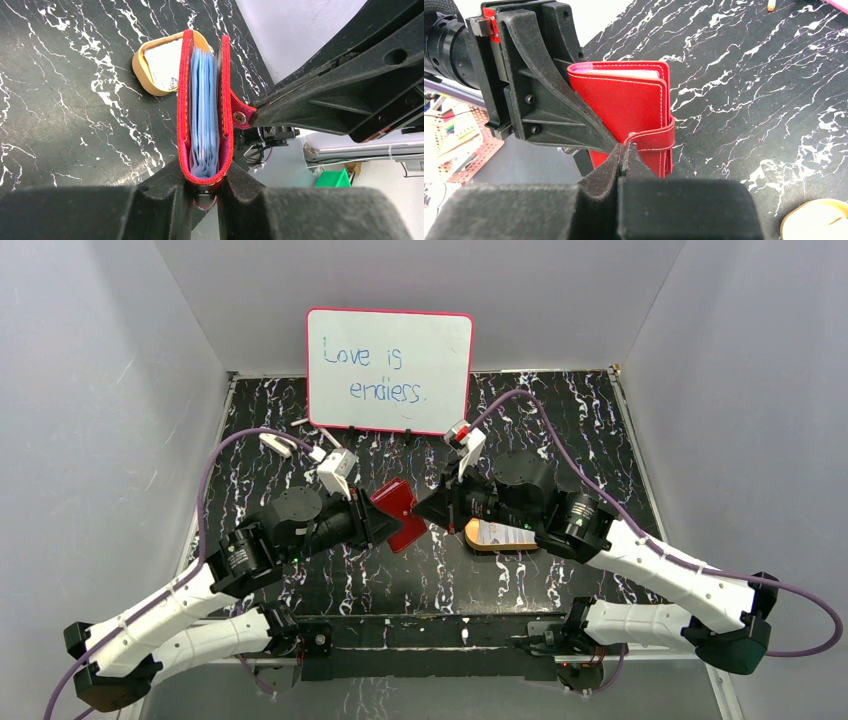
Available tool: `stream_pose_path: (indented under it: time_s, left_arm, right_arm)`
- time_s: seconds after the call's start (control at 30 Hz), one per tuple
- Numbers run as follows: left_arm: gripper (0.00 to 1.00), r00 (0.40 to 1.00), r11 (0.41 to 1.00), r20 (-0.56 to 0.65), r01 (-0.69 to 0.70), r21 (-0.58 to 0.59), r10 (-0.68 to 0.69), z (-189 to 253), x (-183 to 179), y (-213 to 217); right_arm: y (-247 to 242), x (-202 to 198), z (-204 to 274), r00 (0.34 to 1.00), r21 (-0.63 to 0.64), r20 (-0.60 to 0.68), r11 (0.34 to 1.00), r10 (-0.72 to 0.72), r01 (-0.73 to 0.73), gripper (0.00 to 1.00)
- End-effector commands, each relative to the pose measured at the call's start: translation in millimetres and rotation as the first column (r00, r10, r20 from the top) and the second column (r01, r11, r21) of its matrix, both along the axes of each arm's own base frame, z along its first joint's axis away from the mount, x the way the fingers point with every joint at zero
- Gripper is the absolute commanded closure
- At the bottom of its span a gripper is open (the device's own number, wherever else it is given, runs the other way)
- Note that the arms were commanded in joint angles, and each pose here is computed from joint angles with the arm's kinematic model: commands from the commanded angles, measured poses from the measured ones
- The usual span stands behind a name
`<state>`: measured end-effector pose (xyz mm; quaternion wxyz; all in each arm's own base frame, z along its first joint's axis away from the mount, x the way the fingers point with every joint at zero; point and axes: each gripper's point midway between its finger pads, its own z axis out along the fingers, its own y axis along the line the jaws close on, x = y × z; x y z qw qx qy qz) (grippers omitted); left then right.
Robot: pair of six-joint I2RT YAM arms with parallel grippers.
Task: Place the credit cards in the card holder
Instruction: Close the card holder at the center of the board.
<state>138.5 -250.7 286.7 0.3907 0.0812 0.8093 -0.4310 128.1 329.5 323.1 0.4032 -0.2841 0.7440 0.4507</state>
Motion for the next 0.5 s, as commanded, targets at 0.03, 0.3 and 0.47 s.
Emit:
stream_pose_path:
  time_s: [0.03,0.3,0.47]
  left_arm:
    - [1.0,0.999,0.999,0.039,0.005,-0.037,-0.003,23.0,0.4,-1.1]
    - [1.0,0.999,0.998,0.048,0.018,-0.061,-0.016,29.9,-2.4,-1.5]
    - [1.0,0.999,0.998,0.051,0.017,-0.064,-0.013,30.7,-3.0,0.3]
  right_arm:
    - [10.1,-0.5,29.8,0.998,0.083,0.053,0.996,0.034,-0.038,1.0]
    - [17.0,2.2,20.6,0.999,0.062,0.036,0.997,0.038,-0.04,1.0]
    - [17.1,4.1,17.7,0.999,0.049,0.031,0.998,0.028,-0.03,1.0]
